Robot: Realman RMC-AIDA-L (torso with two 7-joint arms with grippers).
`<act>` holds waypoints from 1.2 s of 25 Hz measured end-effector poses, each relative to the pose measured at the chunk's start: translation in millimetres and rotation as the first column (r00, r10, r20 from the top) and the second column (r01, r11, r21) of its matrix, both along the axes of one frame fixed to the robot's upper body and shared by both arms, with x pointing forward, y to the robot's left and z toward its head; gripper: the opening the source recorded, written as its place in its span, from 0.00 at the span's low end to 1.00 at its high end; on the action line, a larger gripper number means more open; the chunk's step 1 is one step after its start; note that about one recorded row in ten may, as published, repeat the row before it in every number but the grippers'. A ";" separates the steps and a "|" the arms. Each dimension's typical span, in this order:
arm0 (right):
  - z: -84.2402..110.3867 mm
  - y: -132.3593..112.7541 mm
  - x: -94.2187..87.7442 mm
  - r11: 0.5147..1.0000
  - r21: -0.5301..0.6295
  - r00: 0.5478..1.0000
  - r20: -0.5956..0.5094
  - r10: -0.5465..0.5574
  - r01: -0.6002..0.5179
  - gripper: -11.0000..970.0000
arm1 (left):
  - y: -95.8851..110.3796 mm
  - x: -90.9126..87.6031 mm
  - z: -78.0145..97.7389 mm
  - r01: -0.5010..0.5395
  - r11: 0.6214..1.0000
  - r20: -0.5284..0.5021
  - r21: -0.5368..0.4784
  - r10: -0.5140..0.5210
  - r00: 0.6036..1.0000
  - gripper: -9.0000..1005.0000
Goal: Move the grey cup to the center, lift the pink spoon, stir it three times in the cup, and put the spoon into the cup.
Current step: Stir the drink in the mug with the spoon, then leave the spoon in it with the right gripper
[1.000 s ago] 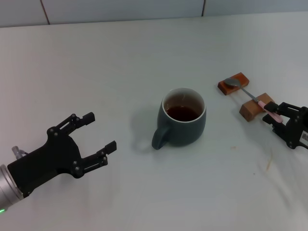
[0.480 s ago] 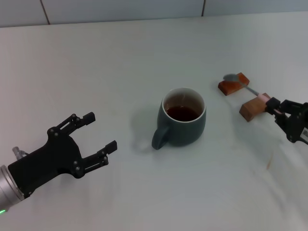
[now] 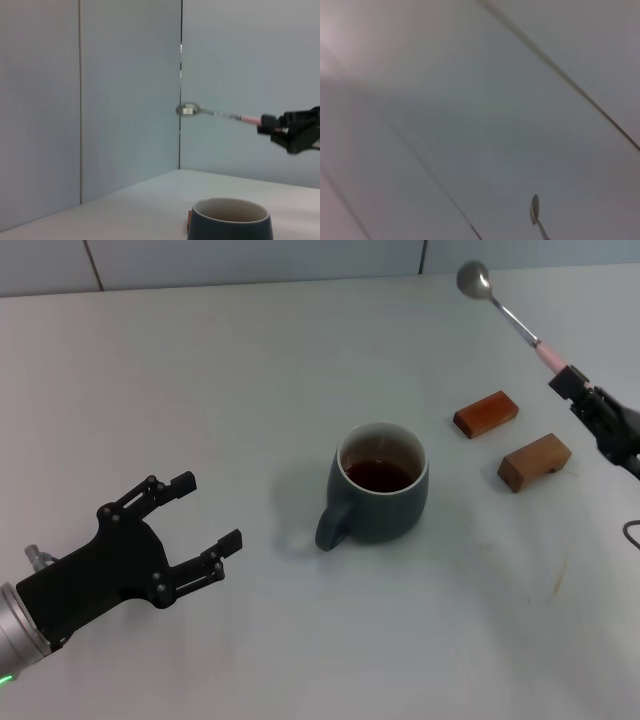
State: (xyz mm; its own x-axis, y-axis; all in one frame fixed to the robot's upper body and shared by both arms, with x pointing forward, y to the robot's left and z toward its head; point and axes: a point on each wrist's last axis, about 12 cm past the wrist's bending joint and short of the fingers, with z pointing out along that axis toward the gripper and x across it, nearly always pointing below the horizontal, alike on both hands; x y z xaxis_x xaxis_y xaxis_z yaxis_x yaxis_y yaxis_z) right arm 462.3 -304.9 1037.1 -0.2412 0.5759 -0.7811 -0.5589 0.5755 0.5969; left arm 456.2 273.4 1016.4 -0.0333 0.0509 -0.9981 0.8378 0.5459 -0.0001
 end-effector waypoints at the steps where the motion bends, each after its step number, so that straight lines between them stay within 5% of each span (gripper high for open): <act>1: 3.4 4.0 2.2 0.997 -0.071 0.996 0.086 0.000 0.006 0.13 | 0.0 0.0 0.0 0.000 1.000 0.000 0.000 0.000 1.000 0.85; 4: 21.7 16.5 22.0 0.961 -0.277 0.937 0.340 0.076 0.022 0.13 | 0.3 0.4 -1.0 -0.007 1.000 -0.002 0.007 0.007 1.000 0.85; 10: 67.0 18.5 62.0 0.875 -0.455 0.819 0.431 0.380 -0.167 0.13 | 0.0 -0.5 -3.0 -0.001 1.000 -0.011 0.021 0.001 1.000 0.85; 13: 101.3 18.7 88.9 0.770 -0.539 0.767 0.314 0.560 -0.342 0.13 | 0.0 -0.7 -3.6 0.001 1.000 -0.014 0.026 -0.001 1.000 0.85; 14: 124.4 20.4 102.7 0.679 -0.603 0.733 0.216 0.644 -0.419 0.13 | -0.6 -1.3 -4.4 0.002 1.000 -0.013 0.030 -0.001 1.000 0.85; 16: 136.6 22.4 109.0 0.632 -0.632 0.719 0.164 0.675 -0.449 0.13 | -1.1 -2.5 -5.2 0.001 1.000 -0.012 0.031 0.000 1.000 0.85; 18: 161.2 27.2 119.9 0.530 -0.694 0.698 0.054 0.714 -0.488 0.13 | -1.6 -3.7 -5.9 0.000 1.000 -0.014 0.029 0.001 1.000 0.85; 19: 180.9 34.3 127.9 0.437 -0.734 0.682 -0.047 0.730 -0.519 0.13 | -2.1 -4.8 -6.3 0.000 1.000 -0.016 0.026 0.001 1.000 0.85; 20: 180.9 34.3 127.9 0.437 -0.734 0.682 -0.047 0.730 -0.519 0.13 | -2.1 -4.8 -6.3 0.000 1.000 -0.016 0.026 0.001 1.000 0.85; 23: 210.8 48.6 137.5 0.286 -0.795 0.663 -0.184 0.725 -0.534 0.13 | -3.1 -6.2 -6.9 0.001 1.000 -0.019 0.020 0.000 1.000 0.85; 24: 227.4 60.7 140.9 0.182 -0.821 0.651 -0.273 0.708 -0.542 0.13 | -3.4 -6.5 -7.0 0.001 1.000 -0.020 0.019 -0.001 1.000 0.85; 25: 227.4 60.7 140.9 0.182 -0.821 0.651 -0.273 0.708 -0.542 0.13 | -3.2 -6.9 -7.2 0.001 1.000 -0.021 0.020 -0.001 1.000 0.85; 28: 245.4 80.5 146.4 0.030 -0.823 0.632 -0.411 0.657 -0.567 0.13 | -2.9 -7.3 -7.5 0.000 1.000 -0.022 0.020 0.000 1.000 0.85; 29: 254.6 92.0 149.4 -0.053 -0.806 0.616 -0.492 0.615 -0.590 0.13 | -3.0 -7.4 -7.5 0.001 1.000 -0.022 0.020 0.000 1.000 0.85; 30: 254.6 92.0 149.4 -0.053 -0.806 0.616 -0.492 0.615 -0.590 0.13 | -3.0 -7.4 -7.5 0.001 1.000 -0.022 0.020 0.000 1.000 0.85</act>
State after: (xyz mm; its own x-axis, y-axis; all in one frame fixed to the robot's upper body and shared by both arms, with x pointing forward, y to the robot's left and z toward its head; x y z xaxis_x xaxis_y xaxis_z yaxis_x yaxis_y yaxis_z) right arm 611.7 -212.9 1291.7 -0.0808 -0.7934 -0.6033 -0.9954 0.0949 0.0086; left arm 448.8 270.3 1008.9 -0.0551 0.0707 -0.9960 0.8380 0.5457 -0.0076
